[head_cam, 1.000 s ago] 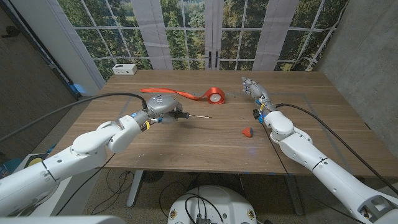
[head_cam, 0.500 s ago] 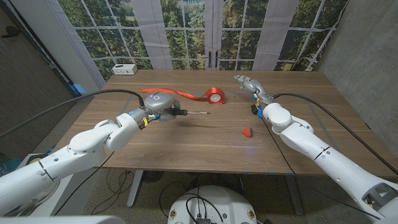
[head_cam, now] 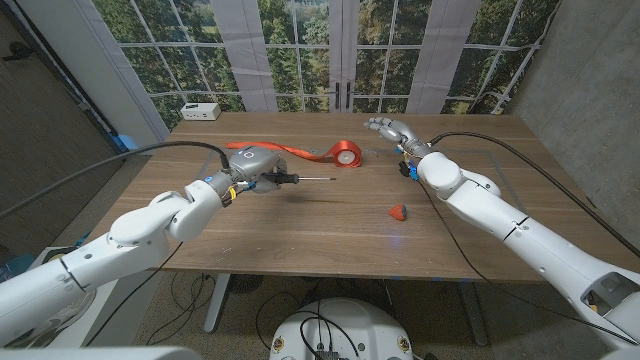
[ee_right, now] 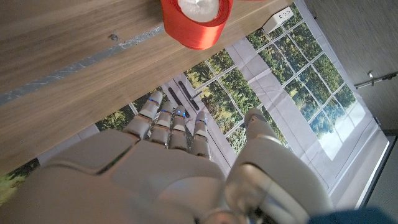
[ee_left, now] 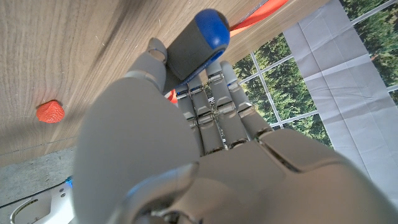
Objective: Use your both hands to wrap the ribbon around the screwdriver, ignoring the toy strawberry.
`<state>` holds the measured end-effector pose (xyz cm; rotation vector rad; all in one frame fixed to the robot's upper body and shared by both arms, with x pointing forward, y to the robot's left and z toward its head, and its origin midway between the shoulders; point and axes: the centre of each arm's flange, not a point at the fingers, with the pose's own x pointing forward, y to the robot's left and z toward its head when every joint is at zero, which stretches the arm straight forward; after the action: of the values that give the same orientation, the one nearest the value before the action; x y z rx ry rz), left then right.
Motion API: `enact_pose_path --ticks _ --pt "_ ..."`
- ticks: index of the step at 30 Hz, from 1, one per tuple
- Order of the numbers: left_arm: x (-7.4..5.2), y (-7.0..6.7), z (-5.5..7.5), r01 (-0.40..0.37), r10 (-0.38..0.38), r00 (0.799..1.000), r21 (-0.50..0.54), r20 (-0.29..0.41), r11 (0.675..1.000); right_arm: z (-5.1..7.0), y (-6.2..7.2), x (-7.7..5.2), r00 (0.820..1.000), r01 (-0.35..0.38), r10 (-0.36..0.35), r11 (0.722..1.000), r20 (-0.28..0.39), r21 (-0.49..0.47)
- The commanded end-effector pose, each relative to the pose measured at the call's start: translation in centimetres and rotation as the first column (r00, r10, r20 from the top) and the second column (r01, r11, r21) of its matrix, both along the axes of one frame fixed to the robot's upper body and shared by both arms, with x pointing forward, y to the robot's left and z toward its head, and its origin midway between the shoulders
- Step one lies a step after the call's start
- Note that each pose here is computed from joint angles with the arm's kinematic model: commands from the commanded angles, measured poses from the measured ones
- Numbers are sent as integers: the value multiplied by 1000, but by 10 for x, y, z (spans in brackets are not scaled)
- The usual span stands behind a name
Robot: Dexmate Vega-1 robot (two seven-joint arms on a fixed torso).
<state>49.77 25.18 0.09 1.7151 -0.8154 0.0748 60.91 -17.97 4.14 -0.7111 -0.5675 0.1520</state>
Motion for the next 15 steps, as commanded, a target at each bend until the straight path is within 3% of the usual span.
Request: enact_pose_path --ticks 1,15 --pt "-1 9 1 -20 21 1000 -50 4 999 15 18 3 1000 30 -30 985 0 -172" --pt "-7 12 -2 -27 27 1000 -66 1 997 25 42 5 996 87 -86 934 17 -346"
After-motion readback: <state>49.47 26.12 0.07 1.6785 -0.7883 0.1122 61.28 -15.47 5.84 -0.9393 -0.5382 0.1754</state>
